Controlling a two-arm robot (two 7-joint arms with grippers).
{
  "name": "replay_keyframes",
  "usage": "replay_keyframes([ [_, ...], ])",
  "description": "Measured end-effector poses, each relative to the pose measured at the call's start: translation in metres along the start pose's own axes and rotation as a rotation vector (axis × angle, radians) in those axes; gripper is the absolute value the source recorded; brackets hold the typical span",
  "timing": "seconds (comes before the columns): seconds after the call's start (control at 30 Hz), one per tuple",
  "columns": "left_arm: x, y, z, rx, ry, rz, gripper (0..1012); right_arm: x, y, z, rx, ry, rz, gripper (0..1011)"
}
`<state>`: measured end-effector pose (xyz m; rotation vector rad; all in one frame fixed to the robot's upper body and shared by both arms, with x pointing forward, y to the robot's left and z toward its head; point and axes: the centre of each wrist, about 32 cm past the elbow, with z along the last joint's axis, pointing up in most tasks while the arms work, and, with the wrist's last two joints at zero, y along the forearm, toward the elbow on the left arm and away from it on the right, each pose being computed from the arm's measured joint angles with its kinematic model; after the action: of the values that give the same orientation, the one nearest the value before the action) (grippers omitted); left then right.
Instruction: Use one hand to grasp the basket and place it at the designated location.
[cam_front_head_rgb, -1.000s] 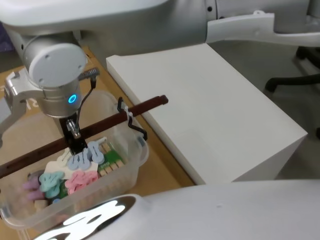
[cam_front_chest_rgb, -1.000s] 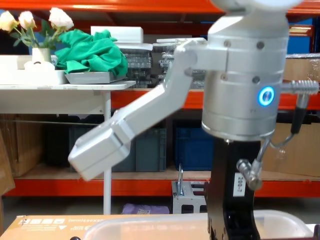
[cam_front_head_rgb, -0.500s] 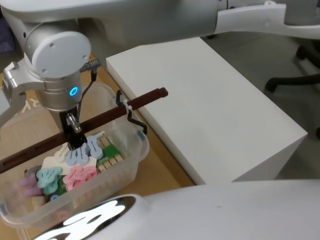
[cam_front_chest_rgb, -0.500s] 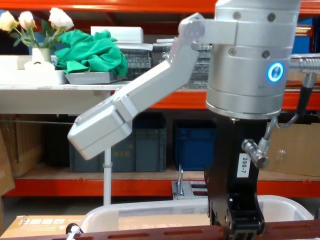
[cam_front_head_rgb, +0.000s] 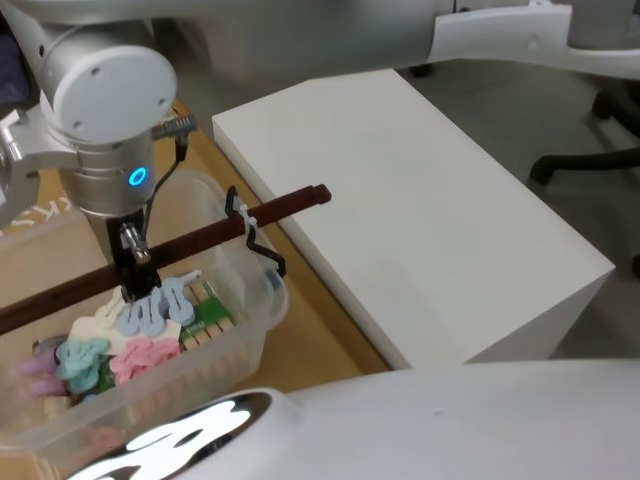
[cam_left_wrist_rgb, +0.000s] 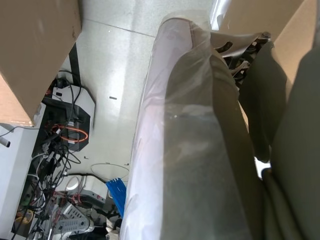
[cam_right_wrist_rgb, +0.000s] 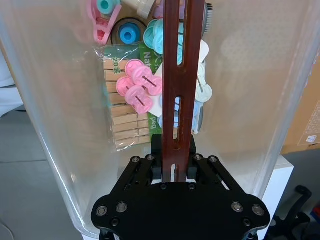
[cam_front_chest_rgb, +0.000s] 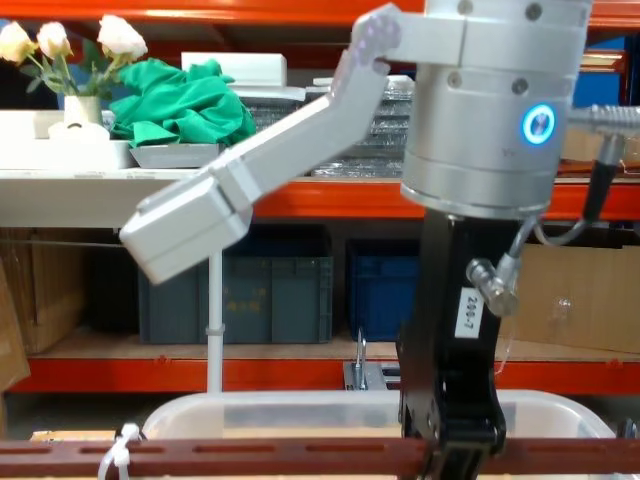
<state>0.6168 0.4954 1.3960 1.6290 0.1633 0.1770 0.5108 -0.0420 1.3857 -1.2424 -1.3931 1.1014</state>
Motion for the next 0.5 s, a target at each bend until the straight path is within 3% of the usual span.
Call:
replay_keyframes([
  [0.5,0.0,0.0,0.0,0.0,0.0,0.0,0,-0.002,-0.016,-0.005,-0.043,0.01,-0.005,240],
])
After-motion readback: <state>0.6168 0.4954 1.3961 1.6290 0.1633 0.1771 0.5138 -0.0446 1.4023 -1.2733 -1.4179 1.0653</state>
